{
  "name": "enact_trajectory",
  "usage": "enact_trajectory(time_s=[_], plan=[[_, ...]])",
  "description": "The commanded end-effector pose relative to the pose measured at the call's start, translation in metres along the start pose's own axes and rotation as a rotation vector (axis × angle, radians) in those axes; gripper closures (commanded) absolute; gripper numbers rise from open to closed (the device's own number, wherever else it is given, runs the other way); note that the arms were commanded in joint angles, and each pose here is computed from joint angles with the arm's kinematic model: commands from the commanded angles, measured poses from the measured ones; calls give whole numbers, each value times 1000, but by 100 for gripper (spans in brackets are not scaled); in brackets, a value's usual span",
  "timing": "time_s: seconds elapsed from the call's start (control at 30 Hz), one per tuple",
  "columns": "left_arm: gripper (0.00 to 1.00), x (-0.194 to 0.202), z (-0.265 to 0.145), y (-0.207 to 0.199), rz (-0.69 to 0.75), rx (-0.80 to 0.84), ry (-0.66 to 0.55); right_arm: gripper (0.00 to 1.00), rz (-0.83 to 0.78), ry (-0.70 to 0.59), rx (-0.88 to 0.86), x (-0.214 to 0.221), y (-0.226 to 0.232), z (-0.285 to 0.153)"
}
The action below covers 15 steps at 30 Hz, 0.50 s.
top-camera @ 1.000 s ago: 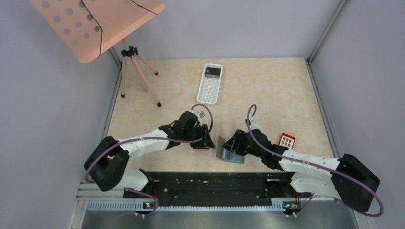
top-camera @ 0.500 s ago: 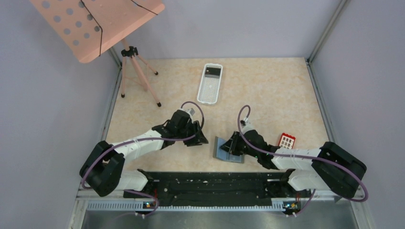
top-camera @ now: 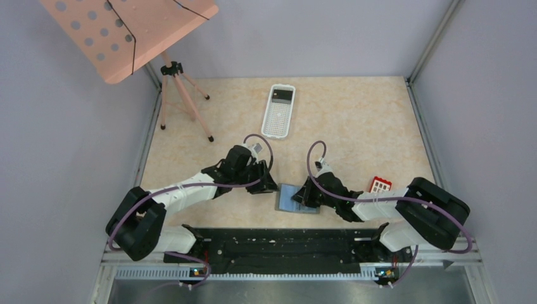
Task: Take the credit cards out of the card holder
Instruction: Open the card holder at the center of the board.
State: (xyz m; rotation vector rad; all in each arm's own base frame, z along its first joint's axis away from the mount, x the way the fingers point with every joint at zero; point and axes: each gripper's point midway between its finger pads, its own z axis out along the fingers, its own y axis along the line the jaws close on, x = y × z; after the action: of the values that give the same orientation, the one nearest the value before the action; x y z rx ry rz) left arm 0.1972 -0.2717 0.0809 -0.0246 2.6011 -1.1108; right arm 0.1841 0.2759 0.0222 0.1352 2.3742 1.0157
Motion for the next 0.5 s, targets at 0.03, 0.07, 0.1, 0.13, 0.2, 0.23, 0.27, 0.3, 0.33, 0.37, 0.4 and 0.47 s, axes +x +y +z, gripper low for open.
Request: enact_trajectory(time_s=[0.03, 0.07, 0.1, 0.13, 0.2, 0.23, 0.27, 0.3, 0.33, 0.37, 0.4, 0.47], plan=[[62, 1, 4, -24, 48, 120, 9, 89, -41, 31, 46, 7, -5, 4], [64, 4, 6, -24, 49, 125, 18, 89, -40, 26, 44, 7, -5, 4], [66, 7, 9, -23, 45, 129, 26, 89, -43, 23, 40, 6, -3, 4], [68, 9, 11, -23, 42, 137, 33, 89, -49, 26, 40, 5, -3, 4], [72, 13, 14, -24, 42, 157, 44, 89, -63, 33, 49, 6, -4, 4], [75, 15, 16, -24, 45, 164, 48, 89, -67, 36, 56, 6, -5, 4], [77, 17, 18, -24, 48, 169, 57, 89, -67, 33, 60, 5, -6, 3], [79, 18, 20, -24, 51, 177, 65, 89, -67, 32, 60, 5, -6, 2], [80, 21, 22, -24, 55, 185, 77, 89, -68, 31, 61, 5, -6, 1], [81, 23, 25, -23, 55, 188, 89, 89, -68, 26, 60, 4, -6, 0], [82, 26, 27, -22, 54, 189, 99, 89, -67, 21, 60, 3, -5, -2], [83, 30, 33, -16, 49, 174, 111, 88, -70, 10, 69, 0, -5, -6]])
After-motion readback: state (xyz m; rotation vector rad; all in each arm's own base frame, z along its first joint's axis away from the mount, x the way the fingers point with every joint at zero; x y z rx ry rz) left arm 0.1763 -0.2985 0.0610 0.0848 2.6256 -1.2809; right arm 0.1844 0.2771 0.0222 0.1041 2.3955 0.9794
